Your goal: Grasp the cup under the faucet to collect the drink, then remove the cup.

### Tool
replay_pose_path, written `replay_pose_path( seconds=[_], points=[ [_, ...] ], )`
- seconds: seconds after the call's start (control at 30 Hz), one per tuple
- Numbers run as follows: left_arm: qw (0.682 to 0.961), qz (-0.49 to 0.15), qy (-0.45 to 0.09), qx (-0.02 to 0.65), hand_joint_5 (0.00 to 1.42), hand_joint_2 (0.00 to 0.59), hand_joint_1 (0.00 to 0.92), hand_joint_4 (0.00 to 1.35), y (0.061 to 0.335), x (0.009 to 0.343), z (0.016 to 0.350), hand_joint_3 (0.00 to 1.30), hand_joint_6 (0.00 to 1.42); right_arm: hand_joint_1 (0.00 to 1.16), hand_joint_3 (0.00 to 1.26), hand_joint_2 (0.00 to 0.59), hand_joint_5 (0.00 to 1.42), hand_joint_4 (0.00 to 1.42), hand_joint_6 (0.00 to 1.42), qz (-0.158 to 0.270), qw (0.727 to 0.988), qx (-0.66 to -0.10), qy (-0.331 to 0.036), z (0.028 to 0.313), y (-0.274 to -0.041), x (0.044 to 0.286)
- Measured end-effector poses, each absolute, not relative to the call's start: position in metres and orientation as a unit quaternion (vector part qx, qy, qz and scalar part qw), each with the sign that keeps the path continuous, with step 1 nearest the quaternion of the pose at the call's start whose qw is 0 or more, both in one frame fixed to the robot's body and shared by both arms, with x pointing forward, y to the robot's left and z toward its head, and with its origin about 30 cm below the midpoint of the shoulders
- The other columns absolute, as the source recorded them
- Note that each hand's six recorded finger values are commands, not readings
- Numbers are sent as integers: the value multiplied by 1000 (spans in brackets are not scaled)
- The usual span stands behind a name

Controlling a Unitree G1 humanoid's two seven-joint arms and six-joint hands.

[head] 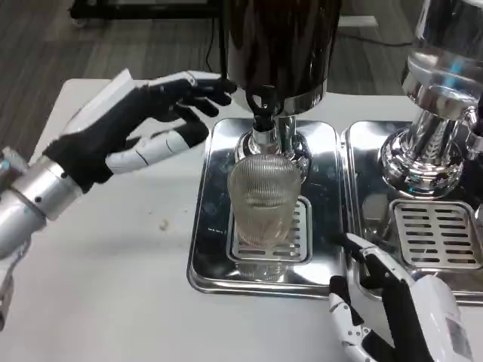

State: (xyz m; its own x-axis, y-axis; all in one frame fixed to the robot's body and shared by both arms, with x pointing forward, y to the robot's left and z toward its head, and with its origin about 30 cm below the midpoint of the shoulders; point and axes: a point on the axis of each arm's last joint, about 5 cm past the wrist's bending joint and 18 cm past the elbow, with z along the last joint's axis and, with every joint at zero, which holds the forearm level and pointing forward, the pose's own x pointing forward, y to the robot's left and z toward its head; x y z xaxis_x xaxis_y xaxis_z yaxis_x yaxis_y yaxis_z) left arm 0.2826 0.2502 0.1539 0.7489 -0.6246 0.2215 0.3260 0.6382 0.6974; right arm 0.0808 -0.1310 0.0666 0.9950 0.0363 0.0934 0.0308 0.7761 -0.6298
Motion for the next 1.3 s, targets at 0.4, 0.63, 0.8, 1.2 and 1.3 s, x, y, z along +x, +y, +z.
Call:
replay_pose_path(
  seconds=[0.4,0.63,0.8,1.2,1.3],
  points=[
    [866,-315,-246,300,370,87,0,319,238,294,170,308,391,453,281,484,250,234,424,1,943,-331,-43,64,-131,82],
    [856,-337,-247,303,381,82,0,332,234,297,174,321,366,453,282,484,255,234,424,-1,944,-327,-45,64,-131,85],
    [848,-350,-250,309,381,78,0,333,232,300,179,334,352,453,284,484,259,234,424,-2,946,-323,-42,63,-131,85],
    [833,-360,-267,324,381,79,0,350,234,299,188,350,349,453,285,484,260,234,424,0,947,-320,-36,60,-131,87],
    [832,-360,-269,325,381,79,0,353,234,299,188,352,349,453,285,484,260,234,424,-1,947,-319,-36,59,-131,87]
  ],
)
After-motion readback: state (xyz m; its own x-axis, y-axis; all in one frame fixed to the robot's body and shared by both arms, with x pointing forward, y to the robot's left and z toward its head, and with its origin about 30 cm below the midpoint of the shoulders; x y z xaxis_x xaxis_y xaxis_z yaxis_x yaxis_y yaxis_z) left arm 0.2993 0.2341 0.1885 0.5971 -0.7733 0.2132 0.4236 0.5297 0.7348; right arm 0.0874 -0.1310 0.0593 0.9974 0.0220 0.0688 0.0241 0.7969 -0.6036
